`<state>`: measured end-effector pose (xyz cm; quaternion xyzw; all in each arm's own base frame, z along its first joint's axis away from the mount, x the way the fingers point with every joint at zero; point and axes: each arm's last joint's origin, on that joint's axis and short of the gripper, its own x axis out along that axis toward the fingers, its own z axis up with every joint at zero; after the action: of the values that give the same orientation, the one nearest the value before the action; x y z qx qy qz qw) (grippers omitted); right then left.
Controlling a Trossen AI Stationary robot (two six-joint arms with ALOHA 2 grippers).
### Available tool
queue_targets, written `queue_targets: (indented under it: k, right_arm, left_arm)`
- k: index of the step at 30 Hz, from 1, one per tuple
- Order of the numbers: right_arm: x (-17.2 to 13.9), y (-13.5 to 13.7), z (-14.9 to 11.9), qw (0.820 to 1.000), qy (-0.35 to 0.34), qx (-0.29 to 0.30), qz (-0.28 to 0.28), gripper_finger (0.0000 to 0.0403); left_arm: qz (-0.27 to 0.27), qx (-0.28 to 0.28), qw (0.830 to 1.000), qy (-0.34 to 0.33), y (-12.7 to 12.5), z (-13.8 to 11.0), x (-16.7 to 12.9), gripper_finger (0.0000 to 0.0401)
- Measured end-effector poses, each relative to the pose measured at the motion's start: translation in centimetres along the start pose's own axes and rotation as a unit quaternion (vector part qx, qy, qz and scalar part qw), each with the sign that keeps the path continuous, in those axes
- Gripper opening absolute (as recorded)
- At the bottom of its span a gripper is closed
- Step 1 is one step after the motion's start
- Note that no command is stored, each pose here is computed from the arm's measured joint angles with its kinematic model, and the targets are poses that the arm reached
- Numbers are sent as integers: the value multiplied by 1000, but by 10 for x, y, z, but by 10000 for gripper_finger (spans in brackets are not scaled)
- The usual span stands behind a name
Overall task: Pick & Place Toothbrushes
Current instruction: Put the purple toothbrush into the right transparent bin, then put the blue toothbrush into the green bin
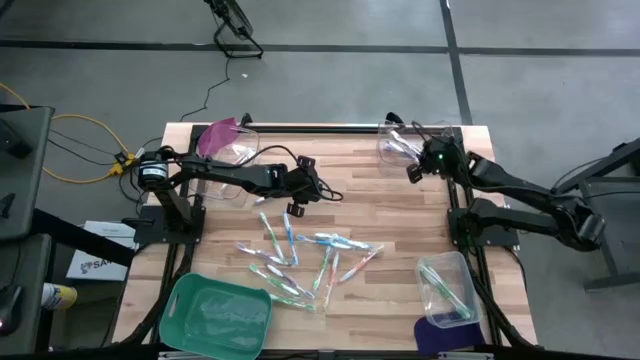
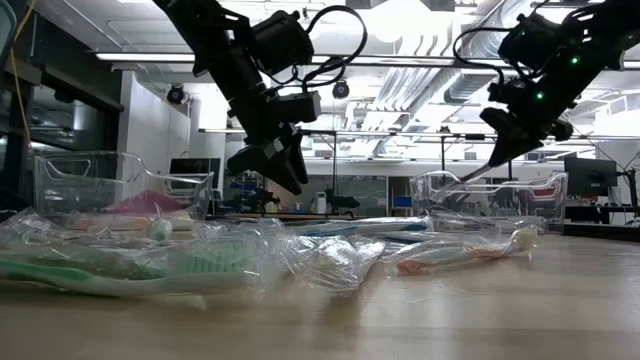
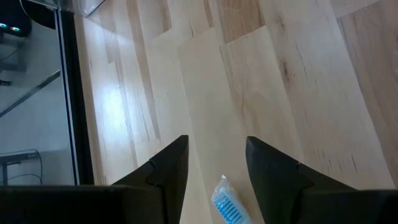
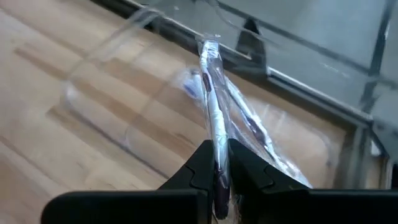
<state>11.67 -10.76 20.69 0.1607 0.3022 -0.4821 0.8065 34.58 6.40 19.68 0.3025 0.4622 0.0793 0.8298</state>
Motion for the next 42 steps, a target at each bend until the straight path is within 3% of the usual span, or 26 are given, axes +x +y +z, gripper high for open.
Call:
queue_targets:
  k: [7, 18, 24, 31, 38, 42]
  right_arm:
    - [5, -18, 2, 998, 15, 62, 1, 35]
    - [5, -26, 6, 993, -12, 98, -63, 106]
    - [5, -25, 11, 992, -40, 108, -56, 128]
    - [5, -19, 15, 992, -41, 106, 54, 127]
    - [2, -6, 16, 982, -33, 64, 175, 119]
    - [-2, 7, 15, 976, -36, 39, 209, 117]
  left_arm:
    - [-1, 1, 1000, 2, 0, 0, 0, 154]
    - [-1, 1, 1000, 2, 0, 0, 0, 154]
    - [-2, 1, 1000, 2, 0, 0, 0, 154]
    - [-2, 1, 1000, 3, -1, -1, 0, 154]
    - [-24, 11, 999, 35, -5, -7, 0, 154]
    - [-18, 2, 998, 60, -6, -11, -1, 154]
